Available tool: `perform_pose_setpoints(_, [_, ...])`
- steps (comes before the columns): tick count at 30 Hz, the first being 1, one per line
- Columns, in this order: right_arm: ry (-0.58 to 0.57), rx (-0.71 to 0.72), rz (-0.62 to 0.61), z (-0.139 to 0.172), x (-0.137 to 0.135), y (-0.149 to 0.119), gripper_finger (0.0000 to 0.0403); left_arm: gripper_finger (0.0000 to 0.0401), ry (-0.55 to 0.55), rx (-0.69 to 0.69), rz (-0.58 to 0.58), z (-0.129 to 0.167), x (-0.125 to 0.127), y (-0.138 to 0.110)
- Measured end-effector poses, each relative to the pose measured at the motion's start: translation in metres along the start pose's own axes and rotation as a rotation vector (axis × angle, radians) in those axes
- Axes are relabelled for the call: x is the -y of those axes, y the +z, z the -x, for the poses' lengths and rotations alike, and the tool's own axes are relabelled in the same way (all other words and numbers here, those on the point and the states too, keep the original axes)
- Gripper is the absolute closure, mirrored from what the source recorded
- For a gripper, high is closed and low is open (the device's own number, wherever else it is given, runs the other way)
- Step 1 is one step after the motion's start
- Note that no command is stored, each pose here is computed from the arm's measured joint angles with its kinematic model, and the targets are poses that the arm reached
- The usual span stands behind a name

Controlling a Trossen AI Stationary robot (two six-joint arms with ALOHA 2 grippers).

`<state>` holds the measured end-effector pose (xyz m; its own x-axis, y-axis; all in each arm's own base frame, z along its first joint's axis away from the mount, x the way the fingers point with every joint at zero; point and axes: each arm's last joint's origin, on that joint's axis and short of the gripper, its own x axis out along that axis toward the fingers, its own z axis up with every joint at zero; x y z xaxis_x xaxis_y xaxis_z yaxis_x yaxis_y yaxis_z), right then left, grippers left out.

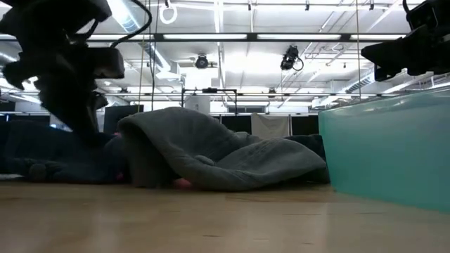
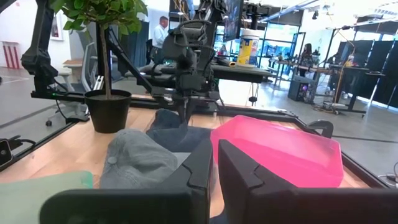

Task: Pick & Place hat
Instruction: Put the left blue cap into the red bin

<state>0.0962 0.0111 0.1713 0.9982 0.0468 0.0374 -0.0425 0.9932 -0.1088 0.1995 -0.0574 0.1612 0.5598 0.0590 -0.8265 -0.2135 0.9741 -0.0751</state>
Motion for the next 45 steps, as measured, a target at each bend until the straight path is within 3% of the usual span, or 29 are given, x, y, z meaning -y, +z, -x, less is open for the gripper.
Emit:
perform_pose_setpoints(5, [0.0, 0.0, 0.001, 0.0, 0.0, 0.0, 0.0372, 0.039, -0.055, 0.136, -0.091, 0.023, 0.012, 0.026])
perform_pose_setpoints(10, [0.0, 0.0, 0.001, 0.0, 0.0, 0.0, 0.0372, 0.039, 0.124, 0.278, -0.273, 0.043, 0.01, 0.056])
perform_pose_setpoints(14, [0.0, 0.0, 0.001, 0.0, 0.0, 0.0, 0.0372, 0.0388, 0.22, 0.296, -0.408, 0.052, -0.002, 0.076])
perform_pose_setpoints(23, [0.0, 0.0, 0.001, 0.0, 0.0, 0.0, 0.0372, 0.0388, 0.448, 0.198, -0.427, 0.045, -0.071, 0.098])
perform_pose_setpoints(32, [0.0, 0.0, 0.001, 0.0, 0.0, 0.0, 0.0372, 0.0389, 0.478, 0.103, -0.458, 0.024, -0.131, 0.106])
perform_pose_setpoints(40, [0.0, 0.0, 0.001, 0.0, 0.0, 0.0, 0.0372, 0.0382, 0.485, -0.043, -0.635, 0.005, -0.158, 0.101])
perform_pose_setpoints(45, [-0.001, 0.0, 0.001, 0.0, 0.0, 0.0, 0.0372, 0.0381, 0.516, -0.074, -0.704, 0.008, -0.162, 0.1])
